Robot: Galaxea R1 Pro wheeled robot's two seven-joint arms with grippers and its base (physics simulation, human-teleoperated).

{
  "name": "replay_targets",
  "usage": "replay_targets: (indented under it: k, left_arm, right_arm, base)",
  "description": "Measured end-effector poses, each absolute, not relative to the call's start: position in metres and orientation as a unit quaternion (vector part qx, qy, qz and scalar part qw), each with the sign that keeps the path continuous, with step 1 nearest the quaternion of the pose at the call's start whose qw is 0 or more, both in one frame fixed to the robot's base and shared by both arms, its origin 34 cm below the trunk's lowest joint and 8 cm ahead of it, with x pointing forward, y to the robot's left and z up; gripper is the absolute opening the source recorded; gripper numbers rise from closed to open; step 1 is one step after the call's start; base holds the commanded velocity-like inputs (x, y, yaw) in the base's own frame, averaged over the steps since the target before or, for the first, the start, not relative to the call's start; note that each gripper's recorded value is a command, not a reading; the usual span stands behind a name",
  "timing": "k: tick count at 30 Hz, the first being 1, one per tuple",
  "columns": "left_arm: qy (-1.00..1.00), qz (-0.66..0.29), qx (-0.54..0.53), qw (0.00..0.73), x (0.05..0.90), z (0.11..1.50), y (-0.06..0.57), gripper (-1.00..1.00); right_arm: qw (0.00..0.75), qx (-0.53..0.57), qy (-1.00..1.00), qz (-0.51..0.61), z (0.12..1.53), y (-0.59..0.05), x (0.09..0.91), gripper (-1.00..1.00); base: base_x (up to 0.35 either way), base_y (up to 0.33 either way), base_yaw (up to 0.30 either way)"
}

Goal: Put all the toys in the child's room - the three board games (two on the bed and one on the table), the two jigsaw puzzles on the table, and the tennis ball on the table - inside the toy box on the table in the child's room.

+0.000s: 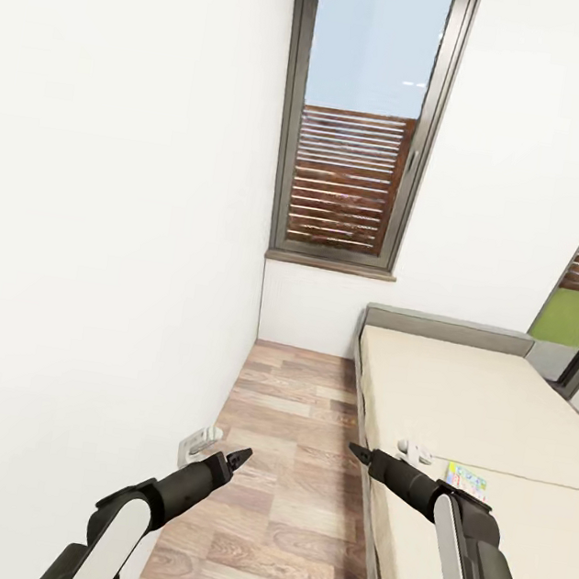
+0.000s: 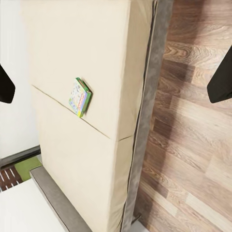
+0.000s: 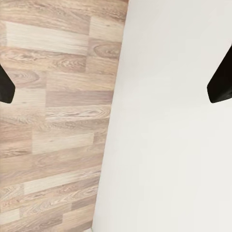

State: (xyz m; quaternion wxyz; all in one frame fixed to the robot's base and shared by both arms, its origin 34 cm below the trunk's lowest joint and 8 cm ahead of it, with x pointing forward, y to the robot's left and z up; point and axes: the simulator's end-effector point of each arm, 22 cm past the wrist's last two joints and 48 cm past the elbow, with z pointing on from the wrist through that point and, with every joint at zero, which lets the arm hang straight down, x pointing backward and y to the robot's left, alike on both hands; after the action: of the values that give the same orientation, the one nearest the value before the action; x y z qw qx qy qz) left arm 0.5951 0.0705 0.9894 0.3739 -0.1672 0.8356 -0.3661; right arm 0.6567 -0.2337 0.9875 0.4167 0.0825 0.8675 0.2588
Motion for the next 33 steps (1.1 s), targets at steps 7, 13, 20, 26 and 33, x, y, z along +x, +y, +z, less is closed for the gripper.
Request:
replay_targets:
  k: [7, 13, 20, 26, 33]
  left_arm:
    - [0.836, -0.366, -0.167, 0.374, 0.5951, 0.9894, 0.0706, 1.00]
    - [0.836, -0.366, -0.167, 0.374, 0.5951, 0.9893, 0.0706, 1.00]
    - [0.836, -0.366, -0.167, 0.374, 0.5951, 0.9894, 0.0706, 1.00]
    - [0.836, -0.366, -0.167, 0.374, 0.5951, 0.9894, 0.0704, 1.00]
    - [0.836, -0.366, -0.167, 0.374, 0.5951, 0.9894, 0.0704, 1.00]
  right_arm:
    - [0.417, 0.082, 0.868, 0.259, 0.9874, -0.2339, 0.6567, 1.00]
    - [0.417, 0.082, 0.867, 0.258, 0.9880, -0.2344, 0.6569, 1.00]
    - [0.419, 0.082, 0.867, 0.258, 0.9891, -0.2347, 0.6572, 1.00]
    - [0.420, 0.081, 0.866, 0.257, 0.9904, -0.2350, 0.6575, 1.00]
    - [0.421, 0.081, 0.866, 0.257, 0.9915, -0.2354, 0.6578, 1.00]
  base:
    - [0.004, 0.024, -0.010]
    - [0.002, 0.010, -0.004]
    - [0.001, 0.004, -0.002]
    - [0.000, 0.002, -0.027]
    - [0.000, 0.001, -0.155]
